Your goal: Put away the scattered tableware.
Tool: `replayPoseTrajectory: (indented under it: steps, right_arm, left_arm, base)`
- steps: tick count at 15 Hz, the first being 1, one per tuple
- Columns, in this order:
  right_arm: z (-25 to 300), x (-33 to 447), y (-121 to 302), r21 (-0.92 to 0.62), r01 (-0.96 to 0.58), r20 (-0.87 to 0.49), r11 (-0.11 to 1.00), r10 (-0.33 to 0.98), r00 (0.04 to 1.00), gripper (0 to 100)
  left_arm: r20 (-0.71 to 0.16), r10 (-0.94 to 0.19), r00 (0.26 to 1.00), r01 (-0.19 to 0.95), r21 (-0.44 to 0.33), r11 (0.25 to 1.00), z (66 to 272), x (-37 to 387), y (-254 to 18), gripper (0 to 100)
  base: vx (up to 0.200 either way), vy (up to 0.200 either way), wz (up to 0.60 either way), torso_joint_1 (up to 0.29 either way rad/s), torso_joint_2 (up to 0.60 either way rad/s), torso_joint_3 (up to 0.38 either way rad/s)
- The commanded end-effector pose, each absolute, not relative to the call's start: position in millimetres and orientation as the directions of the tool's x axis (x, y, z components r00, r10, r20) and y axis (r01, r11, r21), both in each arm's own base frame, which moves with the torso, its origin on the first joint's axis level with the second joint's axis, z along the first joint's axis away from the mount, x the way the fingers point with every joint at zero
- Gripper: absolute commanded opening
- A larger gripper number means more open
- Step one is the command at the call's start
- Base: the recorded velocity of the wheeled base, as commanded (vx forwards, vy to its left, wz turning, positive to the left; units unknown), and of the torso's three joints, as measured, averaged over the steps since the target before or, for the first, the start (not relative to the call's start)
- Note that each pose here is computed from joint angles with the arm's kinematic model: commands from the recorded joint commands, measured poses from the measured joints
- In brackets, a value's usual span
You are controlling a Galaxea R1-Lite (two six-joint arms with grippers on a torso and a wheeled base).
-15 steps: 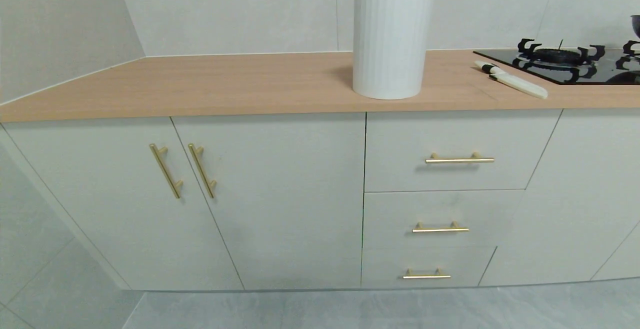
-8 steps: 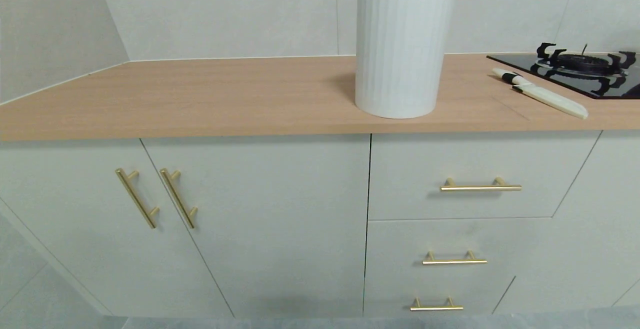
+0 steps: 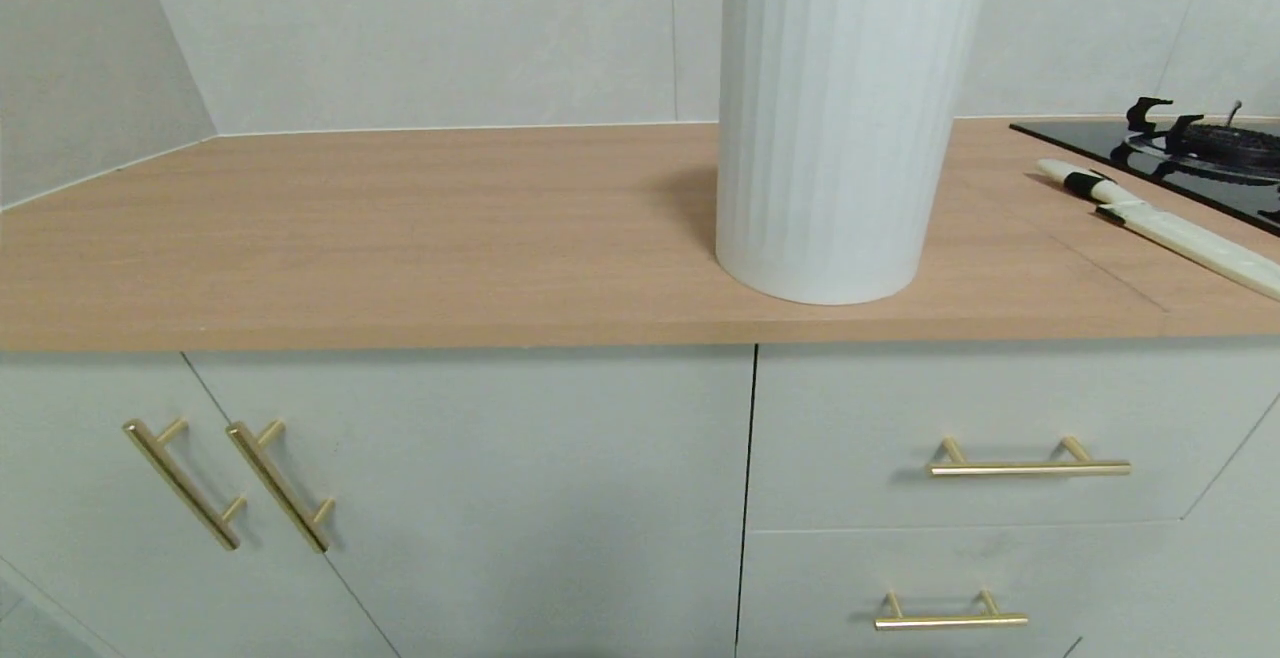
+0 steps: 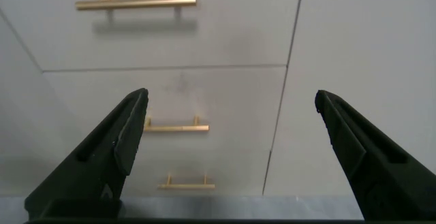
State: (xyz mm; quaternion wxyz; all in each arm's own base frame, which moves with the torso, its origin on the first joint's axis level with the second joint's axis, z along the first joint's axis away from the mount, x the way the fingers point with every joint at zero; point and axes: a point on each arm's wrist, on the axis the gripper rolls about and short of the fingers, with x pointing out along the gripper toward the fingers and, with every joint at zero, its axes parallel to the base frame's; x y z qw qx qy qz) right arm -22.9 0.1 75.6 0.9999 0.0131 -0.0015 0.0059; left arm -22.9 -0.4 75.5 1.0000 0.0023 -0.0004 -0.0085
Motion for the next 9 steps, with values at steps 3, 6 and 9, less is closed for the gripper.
replayPoseTrajectory:
  steps: [3, 6, 9]
  right_arm:
    - [75.6, -22.8, 0.1, 0.026, -0.011, 0.002, 1.0, 0.011, 1.0, 100]
    - [75.6, -22.8, 0.1, 0.026, -0.012, 0.002, 1.0, 0.012, 1.0, 100]
    - [75.6, -22.8, 0.1, 0.026, -0.012, 0.002, 1.0, 0.012, 1.0, 100]
  left_arm:
    - [0.0, -0.017, 1.0, 0.017, 0.005, 1.0, 75.5, -22.8, -0.4, 100]
    - [0.002, -0.017, 1.0, 0.017, 0.005, 1.0, 75.6, -22.8, -0.4, 100]
    - [0.0, -0.017, 1.0, 0.017, 0.003, 1.0, 75.5, -22.8, -0.4, 100]
  base:
    - [0.0, 0.0, 0.0, 0.0, 0.0, 0.0]
    - [0.0, 0.0, 0.0, 0.0, 0.0, 0.0]
    - [0.0, 0.0, 0.0, 0.0, 0.0, 0.0]
